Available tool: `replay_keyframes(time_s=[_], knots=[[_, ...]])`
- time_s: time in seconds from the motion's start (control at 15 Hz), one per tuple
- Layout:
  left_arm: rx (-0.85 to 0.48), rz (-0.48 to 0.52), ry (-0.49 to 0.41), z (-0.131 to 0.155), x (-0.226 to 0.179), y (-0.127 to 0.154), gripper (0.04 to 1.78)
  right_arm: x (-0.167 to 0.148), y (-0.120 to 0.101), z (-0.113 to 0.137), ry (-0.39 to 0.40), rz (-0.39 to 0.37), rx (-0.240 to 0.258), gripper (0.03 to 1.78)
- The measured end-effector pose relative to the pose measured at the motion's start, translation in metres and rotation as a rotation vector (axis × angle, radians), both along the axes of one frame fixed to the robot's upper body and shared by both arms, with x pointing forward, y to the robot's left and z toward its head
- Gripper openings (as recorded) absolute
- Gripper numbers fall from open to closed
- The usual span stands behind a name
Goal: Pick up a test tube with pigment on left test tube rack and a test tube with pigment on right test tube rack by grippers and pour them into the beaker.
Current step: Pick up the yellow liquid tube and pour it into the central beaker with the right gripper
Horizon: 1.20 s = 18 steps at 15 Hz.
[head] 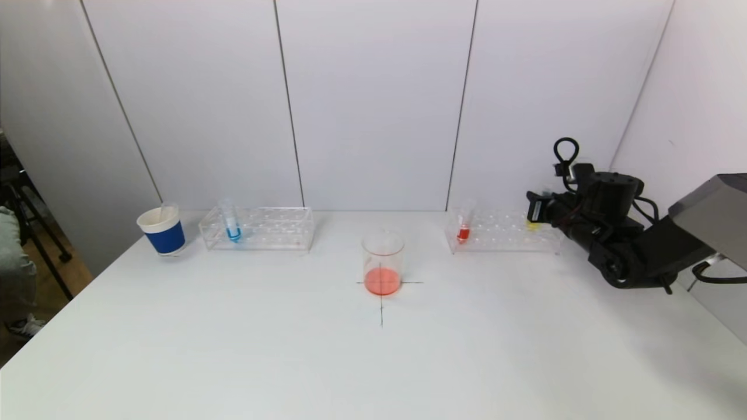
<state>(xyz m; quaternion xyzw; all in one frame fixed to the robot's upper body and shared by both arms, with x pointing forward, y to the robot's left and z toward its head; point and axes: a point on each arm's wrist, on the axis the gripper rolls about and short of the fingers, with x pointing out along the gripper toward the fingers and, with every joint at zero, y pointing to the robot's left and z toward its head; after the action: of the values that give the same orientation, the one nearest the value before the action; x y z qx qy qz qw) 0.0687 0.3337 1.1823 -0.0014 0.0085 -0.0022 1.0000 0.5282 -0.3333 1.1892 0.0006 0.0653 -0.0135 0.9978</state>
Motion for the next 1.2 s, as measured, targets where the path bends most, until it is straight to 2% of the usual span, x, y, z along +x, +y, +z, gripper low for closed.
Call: replay_keyframes(time_s=[0.27,0.8,1.0,1.2], knots=[[0.0,0.0,0.0,0.0,0.0,0.0,1.76,-0.005,-0.001,0.038,-0.01,-0.002,-0.015,0.5],[0.0,0.0,0.0,0.0,0.0,0.0,1.76,-0.017,0.006,0.153,-0.037,0.029,-0.017,0.5],[0.0,0.0,0.0,0.0,0.0,0.0,1.76,-0.021,0.017,0.189,-0.021,0.05,-0.015,0.5],[0.0,0.0,0.0,0.0,0.0,0.0,1.76,-0.025,0.038,0.204,0.032,0.11,-0.028,0.5]])
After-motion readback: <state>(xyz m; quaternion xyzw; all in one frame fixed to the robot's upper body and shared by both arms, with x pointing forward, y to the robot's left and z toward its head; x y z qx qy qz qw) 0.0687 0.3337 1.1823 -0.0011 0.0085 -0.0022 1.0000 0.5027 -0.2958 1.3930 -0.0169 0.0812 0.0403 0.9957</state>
